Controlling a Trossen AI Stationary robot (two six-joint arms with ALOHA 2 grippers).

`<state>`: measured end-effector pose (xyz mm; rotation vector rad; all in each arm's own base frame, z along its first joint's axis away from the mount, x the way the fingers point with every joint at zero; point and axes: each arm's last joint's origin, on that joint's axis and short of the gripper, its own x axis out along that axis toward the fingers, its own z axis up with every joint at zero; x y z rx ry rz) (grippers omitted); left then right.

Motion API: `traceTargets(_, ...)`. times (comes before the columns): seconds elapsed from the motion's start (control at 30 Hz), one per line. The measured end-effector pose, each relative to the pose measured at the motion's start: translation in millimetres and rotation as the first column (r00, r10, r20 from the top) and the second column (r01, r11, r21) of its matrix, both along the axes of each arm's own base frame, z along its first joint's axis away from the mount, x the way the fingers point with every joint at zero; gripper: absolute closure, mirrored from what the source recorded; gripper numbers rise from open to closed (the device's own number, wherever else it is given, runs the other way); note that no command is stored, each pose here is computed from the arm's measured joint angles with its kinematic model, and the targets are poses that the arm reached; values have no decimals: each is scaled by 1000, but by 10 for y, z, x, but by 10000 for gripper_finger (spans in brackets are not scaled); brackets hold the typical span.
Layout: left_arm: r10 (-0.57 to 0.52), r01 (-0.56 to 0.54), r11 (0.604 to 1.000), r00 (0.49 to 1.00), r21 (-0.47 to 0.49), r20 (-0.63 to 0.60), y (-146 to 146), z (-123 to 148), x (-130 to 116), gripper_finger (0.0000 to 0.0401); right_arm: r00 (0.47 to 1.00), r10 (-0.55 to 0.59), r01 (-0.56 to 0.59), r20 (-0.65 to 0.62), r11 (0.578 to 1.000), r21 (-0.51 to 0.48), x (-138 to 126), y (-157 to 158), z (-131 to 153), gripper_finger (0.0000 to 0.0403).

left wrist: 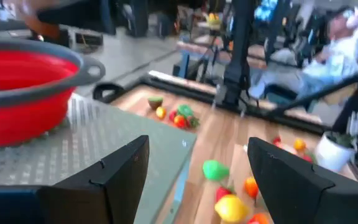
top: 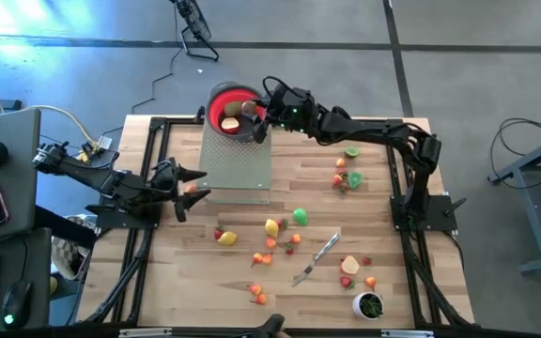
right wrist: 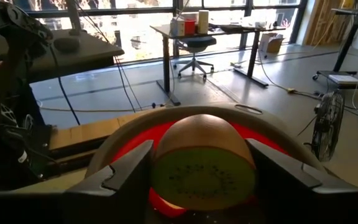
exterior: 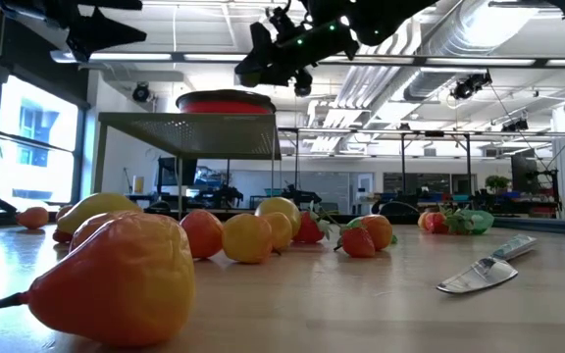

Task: Pick & Place Fruit
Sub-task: Put the half kiwi into the red strainer on the shelf, then put the strawberry into the red strainer on the shelf

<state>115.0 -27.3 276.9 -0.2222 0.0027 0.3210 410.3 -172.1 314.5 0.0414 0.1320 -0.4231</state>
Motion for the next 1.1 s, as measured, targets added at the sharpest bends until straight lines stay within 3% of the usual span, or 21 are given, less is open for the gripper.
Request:
traceTargets(0.2, 3, -7, 996, 999, 90, 47, 1, 86, -1, 134, 1000, -1, 1, -1, 1000, 9, -1, -1, -4, 173)
traceTargets(0.43, 1, -3, 999, 999, 36, 43, 0, 62, 2, 134, 1000, 0, 0, -19, 1000, 14, -3, 5, -21, 141)
traceTargets(0.73, 0, -2, 998, 1000, 64, 23, 0, 49, 2, 134, 1000, 15, -15, -6, 1000, 8, -16, 55, 41, 119)
traceTargets(0.93, -16, 15, 997, 1000, 82, 17, -5, 50, 3, 134, 998, 62, -62, 23, 998, 18, -130, 354, 341, 134)
traceTargets(1.1, -19, 17, 994, 1000, 110, 9, -5, 51, 3, 134, 990, 124, -119, -64, 991, 67, -295, 669, 501, 147)
